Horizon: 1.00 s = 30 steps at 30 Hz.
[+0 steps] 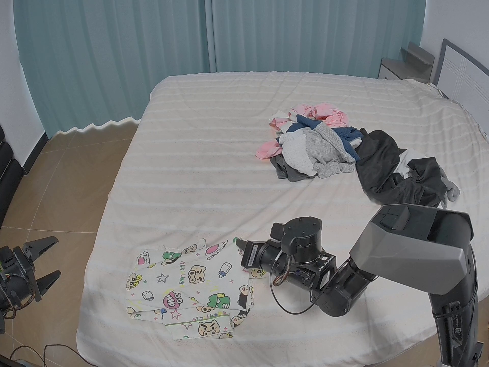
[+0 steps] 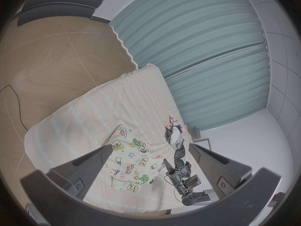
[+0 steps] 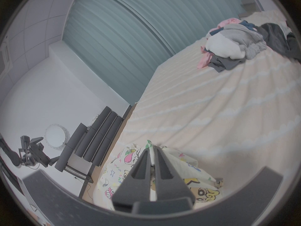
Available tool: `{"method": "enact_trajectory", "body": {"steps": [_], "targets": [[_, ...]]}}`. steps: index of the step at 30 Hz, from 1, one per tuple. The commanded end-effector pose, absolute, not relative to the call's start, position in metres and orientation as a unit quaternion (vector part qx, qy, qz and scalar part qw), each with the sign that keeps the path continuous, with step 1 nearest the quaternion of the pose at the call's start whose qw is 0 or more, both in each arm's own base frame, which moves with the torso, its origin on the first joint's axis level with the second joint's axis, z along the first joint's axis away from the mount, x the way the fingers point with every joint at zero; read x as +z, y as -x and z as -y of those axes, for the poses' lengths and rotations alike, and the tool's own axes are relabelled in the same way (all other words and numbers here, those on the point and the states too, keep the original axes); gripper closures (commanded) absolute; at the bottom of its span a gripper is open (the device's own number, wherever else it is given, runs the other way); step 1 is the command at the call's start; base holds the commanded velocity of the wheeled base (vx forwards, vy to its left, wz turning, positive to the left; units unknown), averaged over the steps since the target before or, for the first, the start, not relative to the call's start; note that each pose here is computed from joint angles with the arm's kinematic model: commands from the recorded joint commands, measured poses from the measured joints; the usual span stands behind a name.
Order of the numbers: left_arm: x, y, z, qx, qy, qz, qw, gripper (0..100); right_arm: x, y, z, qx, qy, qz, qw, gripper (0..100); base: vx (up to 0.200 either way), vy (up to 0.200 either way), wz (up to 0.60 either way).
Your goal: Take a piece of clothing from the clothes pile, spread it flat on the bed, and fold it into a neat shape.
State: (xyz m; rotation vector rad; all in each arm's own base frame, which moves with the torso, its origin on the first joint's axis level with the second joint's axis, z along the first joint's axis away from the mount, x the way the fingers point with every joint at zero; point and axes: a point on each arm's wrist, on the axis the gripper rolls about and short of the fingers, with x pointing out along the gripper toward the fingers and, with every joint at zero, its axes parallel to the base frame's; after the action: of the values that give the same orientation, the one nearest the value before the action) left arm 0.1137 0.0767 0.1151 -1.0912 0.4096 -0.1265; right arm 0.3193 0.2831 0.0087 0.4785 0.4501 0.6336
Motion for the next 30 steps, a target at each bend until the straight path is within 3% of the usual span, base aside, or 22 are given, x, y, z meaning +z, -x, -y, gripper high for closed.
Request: {"method": "enact_trajectory", "body": {"steps": [1, 5, 6, 17, 20, 25, 30], "targets": [[0.114, -0.114, -0.077, -0.06, 0.516, -0.195, 0.832, 0, 0.003, -0.326, -0.287, 0.309, -0.225, -0.209, 0.9, 100, 0.0, 0.0, 0.0], [0.115, -0.114, -0.077, -0.059, 0.516, -0.194, 0.832, 0, 0.004, -0.328, -0.289, 0.311, -0.218, -0.204, 0.902, 100, 0.0, 0.0, 0.0], [0.114, -0.114, -0.077, -0.06, 0.516, -0.195, 0.832, 0, 0.005, -0.33, -0.289, 0.311, -0.218, -0.201, 0.903, 0, 0.0, 0.0, 0.0], [0.114, -0.114, -0.077, -0.059, 0.518, -0.196, 0.831, 0, 0.02, -0.32, -0.258, 0.295, -0.215, -0.212, 0.906, 0, 0.0, 0.0, 0.0], [0.113, -0.115, -0.078, -0.058, 0.52, -0.199, 0.829, 0, 0.024, -0.294, -0.246, 0.319, -0.205, -0.249, 0.891, 0, 0.0, 0.0, 0.0], [0.112, -0.116, -0.079, -0.057, 0.522, -0.201, 0.827, 0, 0.037, -0.253, -0.234, 0.406, -0.198, -0.302, 0.839, 0, 0.0, 0.0, 0.0], [0.111, -0.116, -0.079, -0.057, 0.523, -0.201, 0.826, 0, 0.03, -0.245, -0.238, 0.418, -0.191, -0.321, 0.828, 0, 0.0, 0.0, 0.0]]}}
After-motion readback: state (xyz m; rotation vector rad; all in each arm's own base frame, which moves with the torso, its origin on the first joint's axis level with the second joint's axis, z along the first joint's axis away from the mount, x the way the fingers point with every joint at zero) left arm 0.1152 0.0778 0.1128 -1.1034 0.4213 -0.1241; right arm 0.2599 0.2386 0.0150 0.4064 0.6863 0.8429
